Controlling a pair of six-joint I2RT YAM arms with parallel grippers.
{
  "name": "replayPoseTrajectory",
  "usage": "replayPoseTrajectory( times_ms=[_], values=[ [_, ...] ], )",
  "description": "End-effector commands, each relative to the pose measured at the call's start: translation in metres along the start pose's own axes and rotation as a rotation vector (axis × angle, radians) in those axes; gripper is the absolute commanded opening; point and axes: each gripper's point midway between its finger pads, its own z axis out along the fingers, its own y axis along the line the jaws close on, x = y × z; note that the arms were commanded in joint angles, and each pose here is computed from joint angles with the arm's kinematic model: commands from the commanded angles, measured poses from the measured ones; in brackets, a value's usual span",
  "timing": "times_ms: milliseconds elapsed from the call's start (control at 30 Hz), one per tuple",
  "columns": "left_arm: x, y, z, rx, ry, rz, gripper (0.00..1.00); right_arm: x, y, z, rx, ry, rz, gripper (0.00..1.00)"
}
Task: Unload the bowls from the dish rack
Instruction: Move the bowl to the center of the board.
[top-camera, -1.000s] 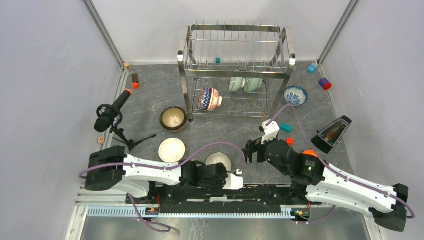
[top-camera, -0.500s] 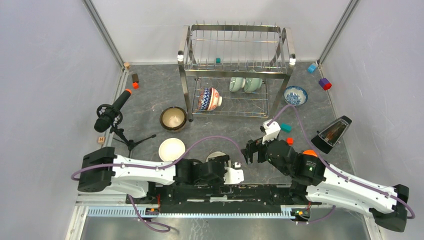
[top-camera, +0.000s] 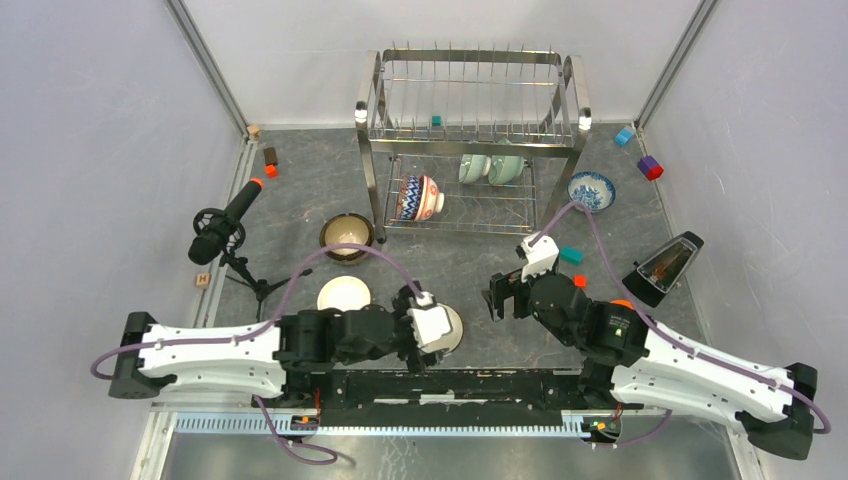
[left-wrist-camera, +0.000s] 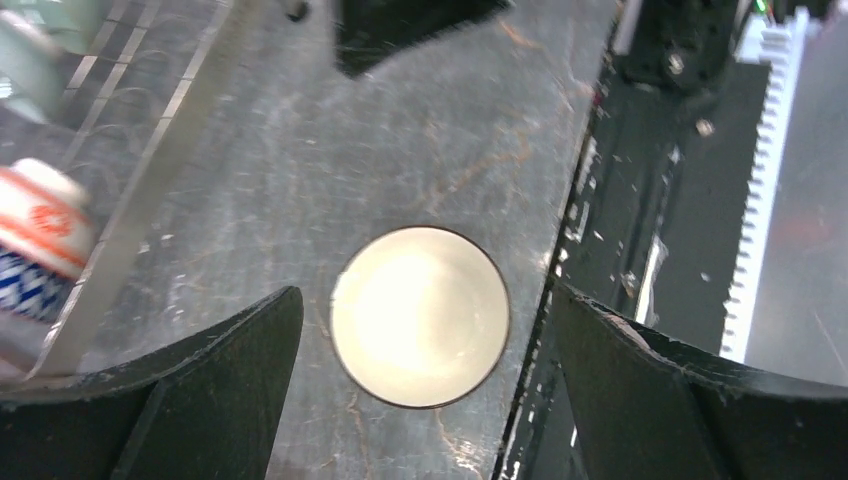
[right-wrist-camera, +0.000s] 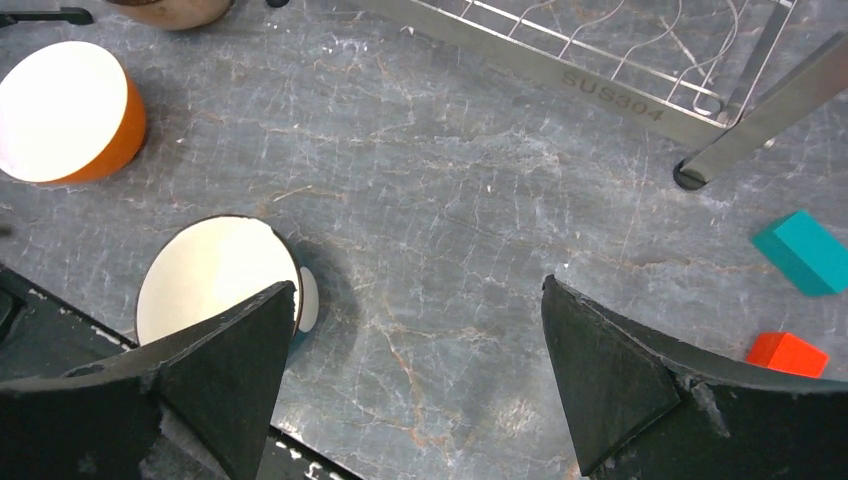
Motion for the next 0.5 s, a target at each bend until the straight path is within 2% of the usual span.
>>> replayPoseTrajectory(
  times_ms=[0, 167, 333, 467],
  values=[
    [-0.024, 0.036, -0.030, -0.184, -0.063, -0.154, 1.00, -0.021, 0.002, 0.005, 0.009, -0.087, -0.011, 0.98],
    [-0.008, 0.061, -0.041, -0.358, -0.058, -0.278, 1.00, 0.004, 0.035, 0.024, -0.129, -0.001, -0.036, 0.96],
    [0.010, 0.087, -0.054, -0.580, -0.104, -0.508, 1.00, 0.042, 0.067, 0.039, -0.257, 0.147, -0.045, 0.91],
    [0.018, 0.092, -0.064, -0.614, -0.182, -0.616, 1.00, 0.066, 0.083, 0.048, -0.313, 0.246, -0.053, 0.84]
  ],
)
